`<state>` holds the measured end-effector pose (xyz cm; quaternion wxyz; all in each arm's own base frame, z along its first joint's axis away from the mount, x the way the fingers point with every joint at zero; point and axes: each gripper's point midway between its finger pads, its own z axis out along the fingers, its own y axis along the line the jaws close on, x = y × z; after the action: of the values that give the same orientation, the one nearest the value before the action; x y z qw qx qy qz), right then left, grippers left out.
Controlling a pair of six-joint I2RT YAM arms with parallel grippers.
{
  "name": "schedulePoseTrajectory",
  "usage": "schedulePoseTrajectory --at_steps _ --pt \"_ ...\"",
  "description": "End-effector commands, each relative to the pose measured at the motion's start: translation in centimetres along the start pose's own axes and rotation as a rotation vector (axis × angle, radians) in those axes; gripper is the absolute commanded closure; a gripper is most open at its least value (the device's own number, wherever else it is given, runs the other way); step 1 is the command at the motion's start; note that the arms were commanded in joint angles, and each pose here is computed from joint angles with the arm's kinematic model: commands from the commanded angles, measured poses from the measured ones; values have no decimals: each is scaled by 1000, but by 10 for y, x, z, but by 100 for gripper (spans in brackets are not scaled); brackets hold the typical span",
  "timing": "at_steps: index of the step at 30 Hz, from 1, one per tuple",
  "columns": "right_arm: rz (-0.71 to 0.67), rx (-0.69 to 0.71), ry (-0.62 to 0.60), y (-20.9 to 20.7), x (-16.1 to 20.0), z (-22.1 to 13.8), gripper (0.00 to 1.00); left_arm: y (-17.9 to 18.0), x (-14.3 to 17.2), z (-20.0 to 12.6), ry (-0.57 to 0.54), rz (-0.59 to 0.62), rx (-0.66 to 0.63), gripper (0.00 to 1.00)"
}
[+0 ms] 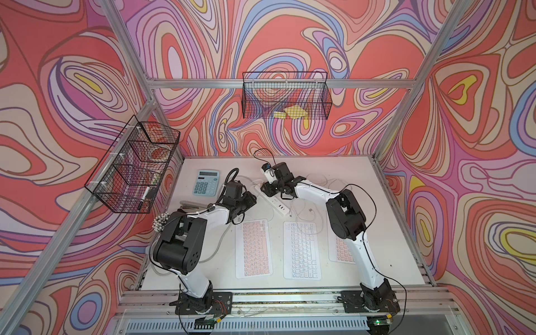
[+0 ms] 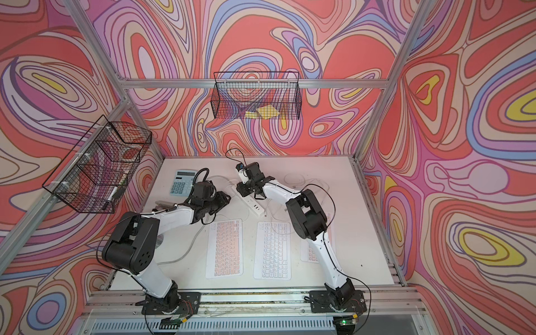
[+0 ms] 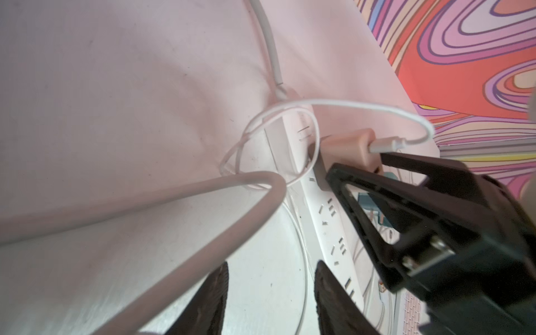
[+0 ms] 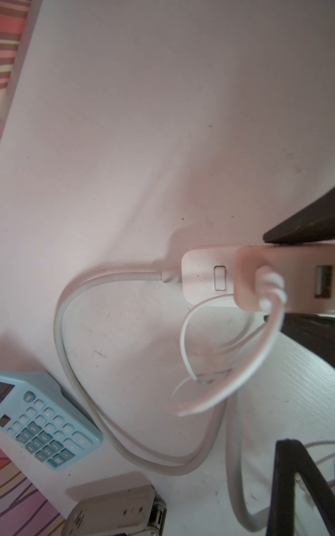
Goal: Unplug the wireless keyboard
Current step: Move the keyboard to the center of the board.
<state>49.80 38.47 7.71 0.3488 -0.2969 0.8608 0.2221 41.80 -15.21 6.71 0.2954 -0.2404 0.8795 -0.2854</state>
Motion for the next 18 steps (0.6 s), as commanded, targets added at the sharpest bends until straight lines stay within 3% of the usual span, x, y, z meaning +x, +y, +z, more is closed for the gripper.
schedulePoseTrajectory --at_steps 1,18 --pt "7 -5 -44 7 -20 -23 58 -5 -17 4 -66 -35 -26 50" --pt "-31 57 -35 -6 7 -20 62 -20 16 17 -34 -23 -60 59"
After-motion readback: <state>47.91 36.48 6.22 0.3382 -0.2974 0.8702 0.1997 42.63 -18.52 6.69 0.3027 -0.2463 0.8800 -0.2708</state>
